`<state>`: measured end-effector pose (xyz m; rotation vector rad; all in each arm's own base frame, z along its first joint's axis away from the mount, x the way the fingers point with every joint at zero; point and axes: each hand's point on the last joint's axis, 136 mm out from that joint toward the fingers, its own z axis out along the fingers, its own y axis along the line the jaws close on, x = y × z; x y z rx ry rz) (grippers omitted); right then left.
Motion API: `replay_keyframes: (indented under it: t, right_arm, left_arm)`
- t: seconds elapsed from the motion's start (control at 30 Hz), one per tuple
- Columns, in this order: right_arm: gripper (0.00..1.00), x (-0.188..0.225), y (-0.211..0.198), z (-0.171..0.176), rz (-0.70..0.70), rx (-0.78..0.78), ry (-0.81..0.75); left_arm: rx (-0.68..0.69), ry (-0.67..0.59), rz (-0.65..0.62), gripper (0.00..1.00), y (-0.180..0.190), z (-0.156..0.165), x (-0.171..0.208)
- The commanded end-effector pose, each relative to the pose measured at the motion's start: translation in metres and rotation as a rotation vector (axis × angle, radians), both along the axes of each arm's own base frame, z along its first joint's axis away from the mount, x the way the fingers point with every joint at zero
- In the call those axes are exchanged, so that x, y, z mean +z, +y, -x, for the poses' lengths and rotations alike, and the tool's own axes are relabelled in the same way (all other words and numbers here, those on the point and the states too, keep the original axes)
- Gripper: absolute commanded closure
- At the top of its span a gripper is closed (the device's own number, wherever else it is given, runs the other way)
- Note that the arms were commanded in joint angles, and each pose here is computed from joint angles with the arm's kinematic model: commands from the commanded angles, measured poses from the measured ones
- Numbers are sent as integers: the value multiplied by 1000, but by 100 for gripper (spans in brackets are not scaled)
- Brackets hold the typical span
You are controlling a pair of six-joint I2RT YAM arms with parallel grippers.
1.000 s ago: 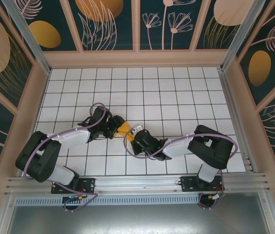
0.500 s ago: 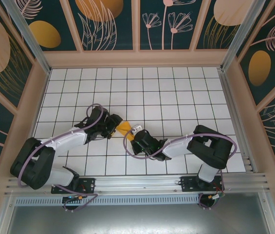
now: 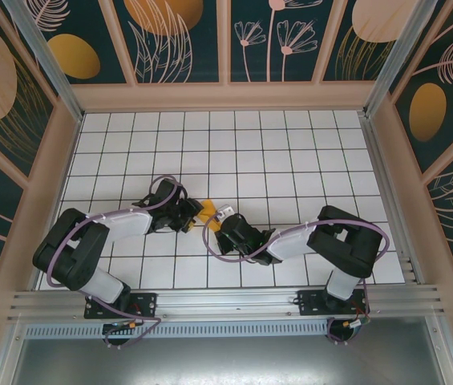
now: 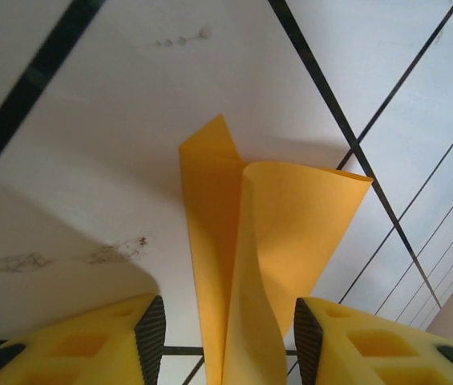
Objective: Fold a paper plane with a square sheet of paper (pick it up from the middle)
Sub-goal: Fold the wing for the fifth time at the center of the table.
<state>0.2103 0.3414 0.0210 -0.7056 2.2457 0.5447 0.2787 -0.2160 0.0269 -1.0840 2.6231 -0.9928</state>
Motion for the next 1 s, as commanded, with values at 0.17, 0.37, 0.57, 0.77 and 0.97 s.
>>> replay_keyframes:
  t: [0.17,0.37,0.57,0.77,0.97]
  right_arm:
    - [94,-2,0,3,6,24,-33]
    - [87,3,2,9,-21,56,-19]
    - [85,13,5,12,-47,75,-4]
    - [84,8,0,9,-24,48,-4]
    - [96,5,0,10,-22,46,17]
  left_arm:
    - [-9,-25,10,69,-8,-10,12]
    - [-21,-29,8,83,-10,-11,14]
    - [-35,-28,9,90,-11,-11,15]
    - [-49,-22,17,90,-13,-10,12]
    - [-60,-46,13,85,-13,-12,17]
